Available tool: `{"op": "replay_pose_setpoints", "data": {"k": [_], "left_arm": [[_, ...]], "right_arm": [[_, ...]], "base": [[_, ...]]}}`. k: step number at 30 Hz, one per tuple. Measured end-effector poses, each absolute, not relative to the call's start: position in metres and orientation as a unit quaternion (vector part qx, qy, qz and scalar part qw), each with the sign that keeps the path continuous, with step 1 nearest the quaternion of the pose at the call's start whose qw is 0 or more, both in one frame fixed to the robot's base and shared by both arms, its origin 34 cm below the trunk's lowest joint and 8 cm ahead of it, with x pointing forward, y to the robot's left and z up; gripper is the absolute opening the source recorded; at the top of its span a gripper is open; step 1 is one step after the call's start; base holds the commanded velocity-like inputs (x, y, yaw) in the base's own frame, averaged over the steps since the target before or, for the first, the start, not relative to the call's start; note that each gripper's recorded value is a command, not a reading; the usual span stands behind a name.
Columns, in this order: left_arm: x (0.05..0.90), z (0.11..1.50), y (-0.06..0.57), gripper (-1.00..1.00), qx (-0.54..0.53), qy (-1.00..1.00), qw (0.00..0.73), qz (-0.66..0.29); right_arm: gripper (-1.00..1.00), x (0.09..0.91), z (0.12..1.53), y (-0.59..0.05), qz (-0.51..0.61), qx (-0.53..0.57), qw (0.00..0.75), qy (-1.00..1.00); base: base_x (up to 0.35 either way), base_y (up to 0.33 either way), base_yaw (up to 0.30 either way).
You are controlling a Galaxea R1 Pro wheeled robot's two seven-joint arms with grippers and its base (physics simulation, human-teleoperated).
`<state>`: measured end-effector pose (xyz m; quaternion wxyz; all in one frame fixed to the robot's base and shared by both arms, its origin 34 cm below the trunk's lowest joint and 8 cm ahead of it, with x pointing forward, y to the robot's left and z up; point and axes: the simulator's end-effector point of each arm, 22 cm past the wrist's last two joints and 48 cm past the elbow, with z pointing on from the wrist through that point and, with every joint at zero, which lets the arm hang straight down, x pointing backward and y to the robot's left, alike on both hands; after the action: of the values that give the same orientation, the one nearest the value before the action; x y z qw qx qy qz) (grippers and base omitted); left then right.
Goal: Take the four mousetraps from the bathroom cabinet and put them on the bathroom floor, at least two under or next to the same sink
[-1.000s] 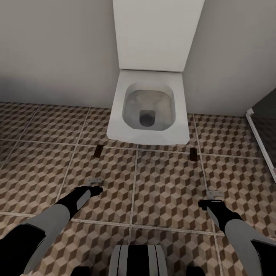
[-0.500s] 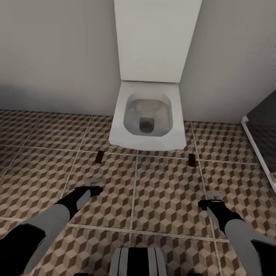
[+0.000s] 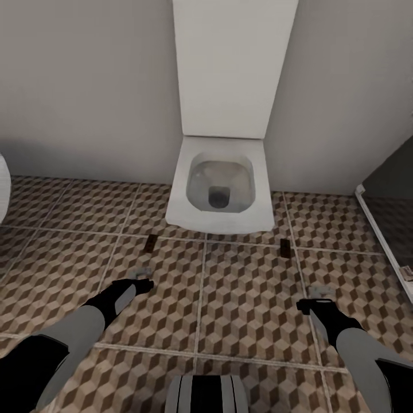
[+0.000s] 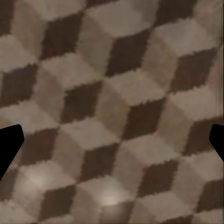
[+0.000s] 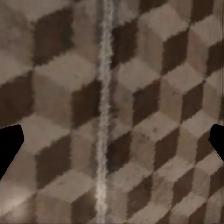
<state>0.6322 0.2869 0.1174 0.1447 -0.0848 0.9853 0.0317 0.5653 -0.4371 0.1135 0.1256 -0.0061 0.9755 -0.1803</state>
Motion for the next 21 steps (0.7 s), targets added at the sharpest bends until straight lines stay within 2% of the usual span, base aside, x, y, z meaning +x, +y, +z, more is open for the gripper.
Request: {"op": "replay_pose_setpoints", "data": {"k": [21], "left_arm": [[0.650,0.152,0.291,1.00,-0.084,0.980,0.175,0.033]], "right_arm": [[1.00,0.599,0.151,-0.440,-0.181,0.001,0.165,0.970]], "base": [[0.000,0.000,0.000]]}}
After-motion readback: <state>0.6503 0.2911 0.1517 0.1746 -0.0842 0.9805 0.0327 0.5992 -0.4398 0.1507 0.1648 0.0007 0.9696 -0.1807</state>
